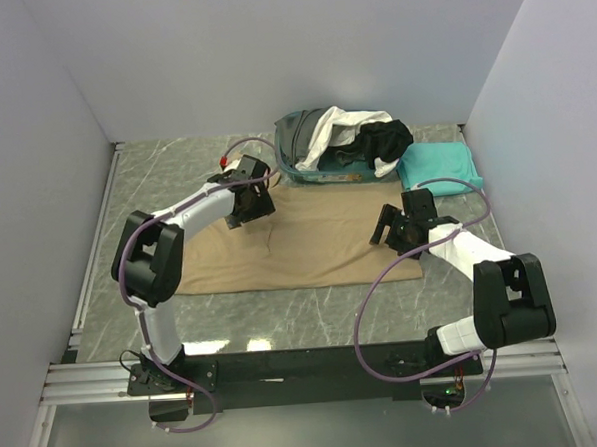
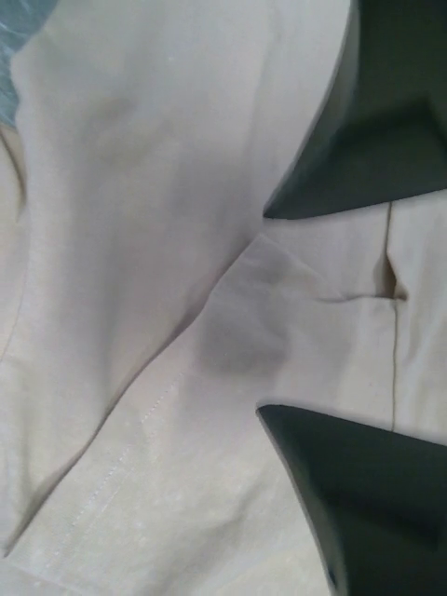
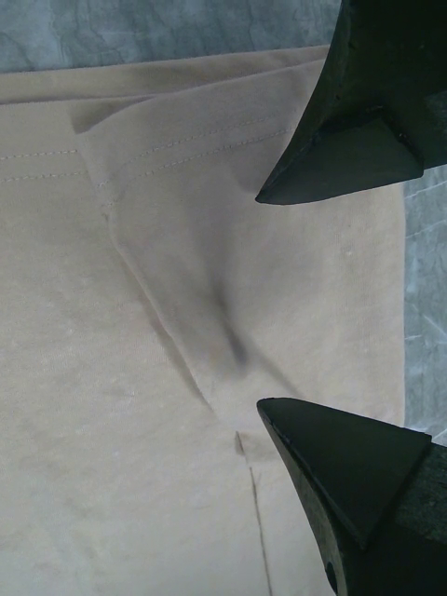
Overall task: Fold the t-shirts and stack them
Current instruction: Fold the tshirt
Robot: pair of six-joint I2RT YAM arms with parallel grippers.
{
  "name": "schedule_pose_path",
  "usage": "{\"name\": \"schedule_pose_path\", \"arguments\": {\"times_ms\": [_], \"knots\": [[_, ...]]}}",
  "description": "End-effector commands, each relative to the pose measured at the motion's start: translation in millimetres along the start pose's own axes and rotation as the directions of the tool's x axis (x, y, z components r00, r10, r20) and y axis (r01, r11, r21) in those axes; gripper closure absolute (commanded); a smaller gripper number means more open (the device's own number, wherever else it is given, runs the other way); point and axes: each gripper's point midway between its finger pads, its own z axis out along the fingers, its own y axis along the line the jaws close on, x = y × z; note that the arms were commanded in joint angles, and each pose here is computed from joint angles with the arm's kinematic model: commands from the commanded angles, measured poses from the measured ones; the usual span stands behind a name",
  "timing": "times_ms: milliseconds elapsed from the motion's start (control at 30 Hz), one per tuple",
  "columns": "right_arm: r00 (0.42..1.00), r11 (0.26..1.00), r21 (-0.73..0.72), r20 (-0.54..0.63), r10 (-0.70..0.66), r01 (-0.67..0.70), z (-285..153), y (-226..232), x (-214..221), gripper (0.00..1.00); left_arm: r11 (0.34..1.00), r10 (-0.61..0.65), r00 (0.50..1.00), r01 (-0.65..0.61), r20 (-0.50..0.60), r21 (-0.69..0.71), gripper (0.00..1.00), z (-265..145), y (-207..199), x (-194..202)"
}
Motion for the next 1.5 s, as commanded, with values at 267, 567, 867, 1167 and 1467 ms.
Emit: {"name": "schedule_pose_path", "arguments": {"times_ms": [267,567,867,1167,1467], "knots": [[0.994,0.999,-0.020,0.105,-0.029,0.031,-18,13,-31,0.10,0.995,-0.042,0.988,0.027,0.152,0.100,0.01,-62,-7,-38],[0.997,0.996,-0.048,0.046,-0.070,0.072,-5,29,-21,0.09,0.978,-0.200,0.977,0.195,0.071,0.074,0.01,-24,55,-14],[0.995,0.997,0.030,-0.065,-0.076,0.078,12,11,21,0.09,0.947,-0.306,0.952,0.303,-0.004,-0.107,0.01,-14,124,53],[0.983,0.993,0.068,-0.166,-0.084,0.097,-11,-4,84,0.09,0.892,-0.392,0.920,0.383,0.013,-0.238,0.01,-49,182,103],[0.991,0.995,0.004,-0.088,-0.102,0.103,-37,12,83,0.09,0.888,-0.422,0.902,0.431,0.089,-0.160,0.00,-81,185,88]]}}
